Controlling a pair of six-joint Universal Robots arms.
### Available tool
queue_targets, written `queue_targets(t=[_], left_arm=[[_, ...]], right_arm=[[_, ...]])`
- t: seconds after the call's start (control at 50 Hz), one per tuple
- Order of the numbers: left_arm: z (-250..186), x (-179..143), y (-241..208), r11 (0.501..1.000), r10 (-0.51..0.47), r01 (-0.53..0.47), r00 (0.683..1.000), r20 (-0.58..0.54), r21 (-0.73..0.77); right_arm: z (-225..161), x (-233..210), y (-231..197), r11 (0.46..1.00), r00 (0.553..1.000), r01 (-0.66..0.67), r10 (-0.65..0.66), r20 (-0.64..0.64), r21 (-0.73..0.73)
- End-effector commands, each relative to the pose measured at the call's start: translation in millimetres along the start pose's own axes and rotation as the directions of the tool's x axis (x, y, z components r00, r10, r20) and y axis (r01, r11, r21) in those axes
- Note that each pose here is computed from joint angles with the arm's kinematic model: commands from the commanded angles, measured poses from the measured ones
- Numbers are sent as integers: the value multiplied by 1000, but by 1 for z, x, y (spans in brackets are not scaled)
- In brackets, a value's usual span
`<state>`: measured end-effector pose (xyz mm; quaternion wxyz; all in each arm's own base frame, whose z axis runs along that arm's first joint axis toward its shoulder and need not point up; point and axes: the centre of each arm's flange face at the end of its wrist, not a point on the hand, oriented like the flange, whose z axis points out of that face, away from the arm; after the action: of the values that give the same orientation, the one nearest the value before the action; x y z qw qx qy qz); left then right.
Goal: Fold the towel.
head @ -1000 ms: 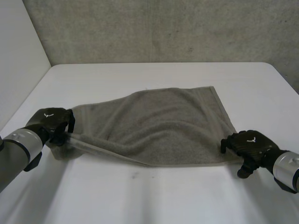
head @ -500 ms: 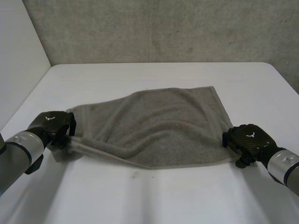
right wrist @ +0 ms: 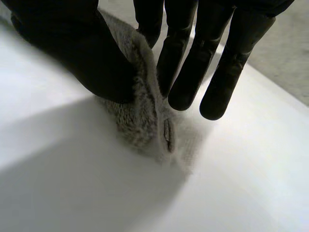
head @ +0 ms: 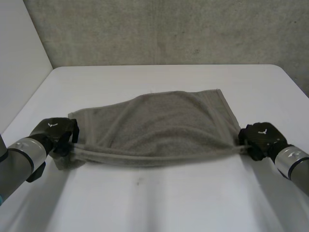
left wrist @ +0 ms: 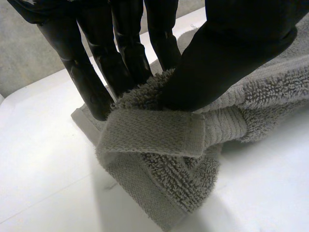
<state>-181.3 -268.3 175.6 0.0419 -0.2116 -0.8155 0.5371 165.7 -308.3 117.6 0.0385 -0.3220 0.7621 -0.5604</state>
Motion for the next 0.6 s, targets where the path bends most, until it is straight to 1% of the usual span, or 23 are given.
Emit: queue_targets(t=[0.02, 0.06, 0.1, 0.12, 0.14, 0.16, 0.2, 0.22, 0.26, 0.28, 0.3, 0.32, 0.36, 0.38, 0.42, 0.48, 0.52, 0.58, 0.6], left_arm=[[-5, 2, 3, 1000, -3, 3, 1000, 0, -14], [-8, 4, 6, 1000, -3, 2, 1000, -7, -23], [-11, 6, 10, 999, -4, 4, 1000, -11, -38], [-16, 7, 11, 999, -2, 2, 1000, -14, -43], [-23, 9, 11, 999, -3, 2, 1000, -18, -50], [-23, 9, 11, 999, -3, 2, 1000, -18, -50], [-37, 13, 14, 997, -6, 4, 1000, -25, -76], [-37, 13, 14, 997, -6, 4, 1000, -25, -76], [-45, 15, 16, 996, -8, 6, 1000, -30, -93], [-53, 16, 17, 994, -11, 7, 999, -32, -108], [-61, 16, 18, 992, -16, 12, 999, -30, -123], [-61, 16, 18, 992, -16, 12, 999, -29, -124], [-75, 18, 18, 991, -19, 15, 999, -27, -134], [-75, 18, 18, 991, -19, 15, 999, -27, -134], [-79, 18, 17, 991, -18, 15, 1000, -25, -130], [-82, 18, 16, 993, -18, 15, 1000, -22, -120], [-80, 17, 14, 994, -17, 15, 1000, -19, -111], [-77, 15, 12, 994, -17, 15, 1000, -19, -106], [-72, 13, 9, 996, -17, 15, 1000, -14, -93]], right_arm=[[-5, 17, -23, 999, 996, -15, 19, -84, 49], [-12, 18, -31, 999, 996, -5, 9, -85, 50], [-28, 16, -42, 1000, 998, -11, 12, -55, 8], [-28, 16, -42, 1000, 998, -11, 12, -55, 8], [-36, 14, -45, 1000, 999, -10, 9, -33, -27], [-36, 14, -45, 1000, 999, -10, 9, -33, -28], [-51, 9, -53, 995, 999, 29, -28, 20, -96], [-52, 9, -53, 995, 999, 30, -28, 20, -97], [-70, 5, -62, 984, 994, 102, -93, 64, -149], [-70, 5, -62, 983, 994, 102, -94, 65, -149], [-78, 5, -65, 973, 988, 146, -134, 79, -176], [-78, 5, -65, 973, 988, 146, -134, 80, -177], [-93, 5, -66, 946, 971, 228, -205, 119, -232], [-93, 5, -66, 945, 971, 229, -206, 119, -232], [-104, 6, -72, 929, 958, 278, -249, 145, -244], [-105, 7, -74, 929, 957, 282, -254, 143, -239], [-99, 12, -83, 944, 962, 267, -251, 107, -193], [-94, 16, -86, 953, 968, 249, -239, 76, -172], [-86, 21, -88, 959, 971, 240, -236, 46, -148]])
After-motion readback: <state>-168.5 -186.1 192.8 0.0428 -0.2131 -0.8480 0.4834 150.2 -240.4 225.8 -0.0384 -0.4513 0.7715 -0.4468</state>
